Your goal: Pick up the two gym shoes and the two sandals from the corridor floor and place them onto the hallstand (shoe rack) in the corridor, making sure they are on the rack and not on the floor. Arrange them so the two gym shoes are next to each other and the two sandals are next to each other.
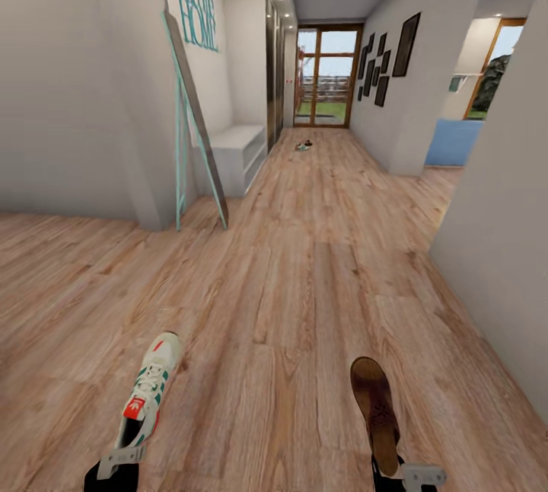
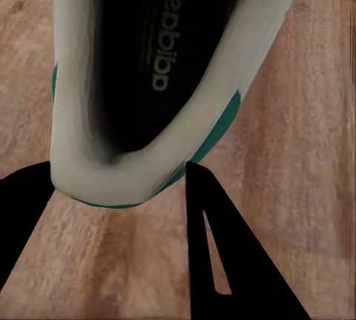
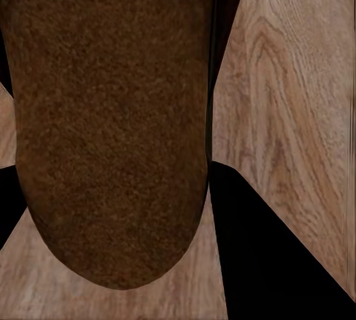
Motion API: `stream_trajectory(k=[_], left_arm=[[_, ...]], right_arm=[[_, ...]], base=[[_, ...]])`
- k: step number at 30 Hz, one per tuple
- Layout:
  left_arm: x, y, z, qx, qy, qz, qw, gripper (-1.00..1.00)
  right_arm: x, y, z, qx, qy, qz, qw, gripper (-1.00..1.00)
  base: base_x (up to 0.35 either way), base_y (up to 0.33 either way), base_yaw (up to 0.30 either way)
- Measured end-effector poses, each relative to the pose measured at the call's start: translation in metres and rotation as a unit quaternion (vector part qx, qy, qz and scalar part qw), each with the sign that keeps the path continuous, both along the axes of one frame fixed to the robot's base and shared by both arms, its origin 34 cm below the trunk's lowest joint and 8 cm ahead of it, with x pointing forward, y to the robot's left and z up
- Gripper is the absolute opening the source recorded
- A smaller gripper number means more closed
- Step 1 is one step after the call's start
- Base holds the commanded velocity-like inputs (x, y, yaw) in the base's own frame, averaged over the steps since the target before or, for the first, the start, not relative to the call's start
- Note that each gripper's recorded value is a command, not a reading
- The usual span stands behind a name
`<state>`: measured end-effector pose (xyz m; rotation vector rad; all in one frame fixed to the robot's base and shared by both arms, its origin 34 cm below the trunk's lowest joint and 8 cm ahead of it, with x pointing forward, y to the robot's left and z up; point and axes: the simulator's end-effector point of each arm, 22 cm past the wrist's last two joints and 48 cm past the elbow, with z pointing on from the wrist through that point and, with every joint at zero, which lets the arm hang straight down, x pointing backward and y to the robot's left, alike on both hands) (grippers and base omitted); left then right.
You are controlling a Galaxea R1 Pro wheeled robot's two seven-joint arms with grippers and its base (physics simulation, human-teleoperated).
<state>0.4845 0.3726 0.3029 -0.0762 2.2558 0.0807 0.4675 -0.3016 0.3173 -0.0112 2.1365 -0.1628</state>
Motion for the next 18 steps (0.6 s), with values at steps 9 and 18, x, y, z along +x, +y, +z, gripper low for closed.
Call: stream_trajectory(k=[9,18], left_arm=[[-0.001,0.009,0.000,0.012,0.001,0.017,0.9998,-1.00],[-0.007,0.010,-0.004,0.008,0.006,0.025,0.9996,-1.00]], right_arm=[[-0.001,-0.002,-0.001,-0.001,0.001,0.000,1.0000,-1.00],[0.000,0.000,0.000,0.000,0.001,0.000,1.0000,-1.00]], base=[[-0.161,-0.253,0.005],[-0.241,-0.199,0.116]])
